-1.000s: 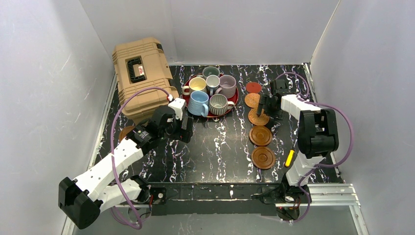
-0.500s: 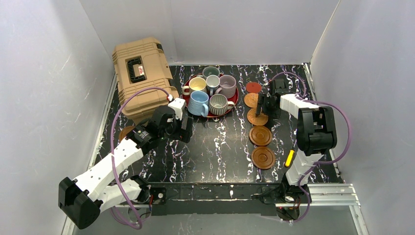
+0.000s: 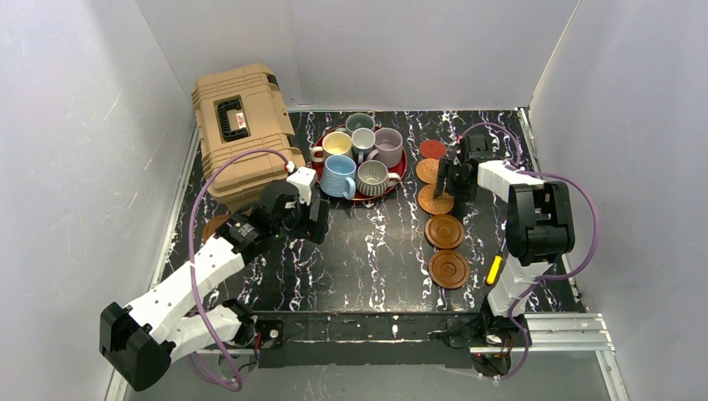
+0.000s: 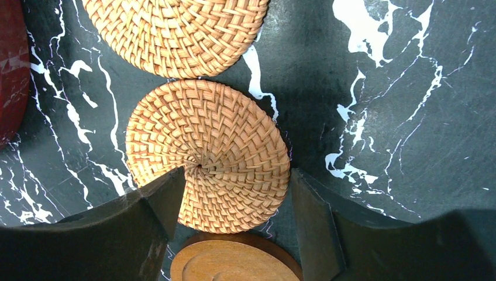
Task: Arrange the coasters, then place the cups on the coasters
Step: Move the coaster to the center of the board.
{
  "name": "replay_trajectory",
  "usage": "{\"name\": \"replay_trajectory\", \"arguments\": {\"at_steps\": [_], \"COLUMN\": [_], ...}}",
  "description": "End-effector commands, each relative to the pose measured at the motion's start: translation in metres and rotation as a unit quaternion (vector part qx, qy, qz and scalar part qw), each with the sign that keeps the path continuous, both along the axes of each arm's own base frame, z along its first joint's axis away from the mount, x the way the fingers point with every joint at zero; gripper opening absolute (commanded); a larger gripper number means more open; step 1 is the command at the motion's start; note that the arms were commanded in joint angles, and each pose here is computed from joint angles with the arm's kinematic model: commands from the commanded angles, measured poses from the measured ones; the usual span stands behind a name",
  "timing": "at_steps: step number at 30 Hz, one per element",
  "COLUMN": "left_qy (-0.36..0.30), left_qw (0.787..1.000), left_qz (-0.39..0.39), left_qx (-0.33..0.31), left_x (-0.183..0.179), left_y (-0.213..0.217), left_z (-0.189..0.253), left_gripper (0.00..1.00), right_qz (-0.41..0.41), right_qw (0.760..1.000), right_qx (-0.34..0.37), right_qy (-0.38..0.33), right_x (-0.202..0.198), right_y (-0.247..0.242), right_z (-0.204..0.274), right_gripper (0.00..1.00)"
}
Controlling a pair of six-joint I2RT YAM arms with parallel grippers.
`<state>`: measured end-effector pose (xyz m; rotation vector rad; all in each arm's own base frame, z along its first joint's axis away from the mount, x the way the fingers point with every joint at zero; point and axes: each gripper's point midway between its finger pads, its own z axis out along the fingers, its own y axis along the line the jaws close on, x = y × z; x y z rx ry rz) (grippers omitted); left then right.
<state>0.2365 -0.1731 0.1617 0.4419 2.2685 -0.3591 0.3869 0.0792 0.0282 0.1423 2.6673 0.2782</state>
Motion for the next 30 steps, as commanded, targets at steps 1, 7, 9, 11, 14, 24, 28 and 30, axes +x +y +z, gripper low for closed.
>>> {"name": "replay_trajectory", "arguments": {"at_steps": [1,7,9,11,14,24,28,30], "left_qy": [-0.015,-0.016,-0.016,-0.016,-0.014,-0.014,-0.013,-0.013], "left_qw": [1.000,1.000,1.000,1.000,1.000,1.000,1.000,1.000], "left_qz": [0.002,0.002,0.001,0.001,0.000,0.001,0.002,0.001], "left_qx": [-0.002,-0.002,-0.002,-0.003,-0.002,-0.001,-0.001,0.000], "left_x": [0.002,0.002,0.002,0.002,0.002,0.002,0.002,0.002], "left_y": [0.002,0.002,0.002,0.002,0.002,0.003,0.002,0.002], "left_z": [0.013,0.013,0.013,0.013,0.012,0.012,0.012,0.011], "left_gripper": [0.95,0.95,0.95,0.95,0.95,0.95,0.95,0.95], "right_qz": [0.001,-0.005,-0.009,-0.008,0.000,0.036,0.039,0.040], "right_qw": [1.000,1.000,1.000,0.998,0.997,0.991,0.992,0.992], "right_qx": [0.015,0.001,-0.023,-0.050,-0.068,-0.124,-0.118,-0.117], "right_qy": [-0.002,-0.009,-0.019,-0.031,-0.041,-0.040,-0.035,-0.031], "right_x": [0.000,0.002,0.004,0.008,0.014,0.039,0.046,0.049], "right_y": [0.003,-0.001,-0.005,-0.007,-0.003,0.017,0.023,0.025], "right_z": [-0.001,0.004,0.011,0.019,0.025,0.022,0.017,0.014], "right_gripper": [0.74,0.77,0.84,0.92,0.98,0.98,0.98,0.98]}}
